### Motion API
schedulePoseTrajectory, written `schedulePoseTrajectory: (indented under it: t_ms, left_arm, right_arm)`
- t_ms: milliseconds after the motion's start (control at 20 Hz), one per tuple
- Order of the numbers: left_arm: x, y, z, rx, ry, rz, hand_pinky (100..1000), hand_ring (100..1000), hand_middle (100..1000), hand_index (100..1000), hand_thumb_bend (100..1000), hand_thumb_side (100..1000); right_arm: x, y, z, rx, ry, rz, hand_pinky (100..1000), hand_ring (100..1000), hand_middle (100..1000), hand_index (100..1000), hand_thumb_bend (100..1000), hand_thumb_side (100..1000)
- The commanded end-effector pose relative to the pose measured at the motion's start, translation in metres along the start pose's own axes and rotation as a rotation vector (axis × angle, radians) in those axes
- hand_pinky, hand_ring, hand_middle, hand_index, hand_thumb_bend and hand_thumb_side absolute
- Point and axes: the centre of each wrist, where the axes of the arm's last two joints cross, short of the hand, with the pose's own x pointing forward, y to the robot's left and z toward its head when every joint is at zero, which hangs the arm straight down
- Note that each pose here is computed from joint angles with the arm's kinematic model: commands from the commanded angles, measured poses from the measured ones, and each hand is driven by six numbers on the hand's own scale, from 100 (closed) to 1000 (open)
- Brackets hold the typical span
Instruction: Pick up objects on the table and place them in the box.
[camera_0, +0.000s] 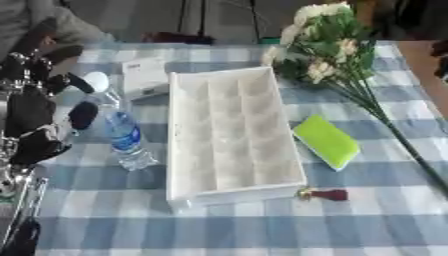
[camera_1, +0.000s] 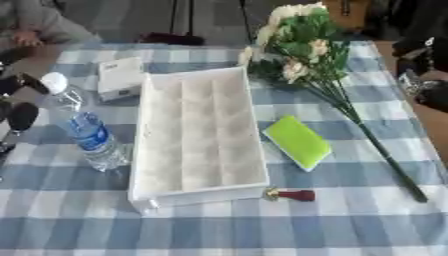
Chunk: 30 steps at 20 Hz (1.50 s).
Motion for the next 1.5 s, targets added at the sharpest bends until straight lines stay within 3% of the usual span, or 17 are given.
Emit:
schedulePoseTrajectory:
  t_ms: [50,500,550,600,850,900,950,1100,1350,1500]
  left_arm:
    - [0.007,0.002,-0.005,-0.023,-0.028,-0.008,487,810,943,934,711,294]
    - [0.007,0.001,-0.005,-0.028,-0.027,0.001,485,808,943,934,706,299]
    - [0.007,0.001,-0.005,-0.029,-0.027,0.001,485,807,943,934,712,296]
    - [0.007,0.000,-0.005,-0.029,-0.027,0.003,485,807,943,934,707,299]
    - [0.007,0.000,-0.005,-0.030,-0.026,0.004,485,806,943,934,707,298]
    - [0.007,0.000,-0.005,-0.030,-0.027,0.004,485,805,944,934,706,299]
    - [0.007,0.000,-0.005,-0.030,-0.026,0.005,485,805,944,934,706,299]
    - [0.006,0.000,-0.005,-0.032,-0.024,0.006,484,804,944,934,705,299]
    - [0.007,-0.001,-0.005,-0.033,-0.025,0.008,484,803,944,934,701,302]
    - [0.007,-0.001,-0.005,-0.034,-0.025,0.010,484,802,944,935,696,308]
  right_arm:
    - [-0.010,-0.003,-0.006,0.022,0.039,0.051,600,620,734,824,100,592]
    - [-0.032,0.011,-0.022,0.093,0.120,0.093,600,621,737,828,100,640]
    - [-0.034,0.012,-0.023,0.095,0.126,0.097,599,619,736,828,100,595]
    - [-0.036,0.014,-0.024,0.098,0.136,0.096,598,618,736,827,100,656]
    - [-0.041,0.017,-0.026,0.103,0.146,0.102,600,623,738,829,100,673]
    - [-0.039,0.018,-0.027,0.113,0.135,0.115,602,628,740,832,166,667]
    - [-0.037,0.019,-0.029,0.123,0.126,0.130,602,628,740,832,166,667]
    - [-0.032,0.020,-0.033,0.142,0.101,0.166,602,631,741,834,282,667]
    - [-0.027,0.022,-0.037,0.156,0.090,0.200,601,632,741,834,300,674]
    - [-0.024,0.025,-0.040,0.168,0.083,0.214,596,630,738,834,376,687]
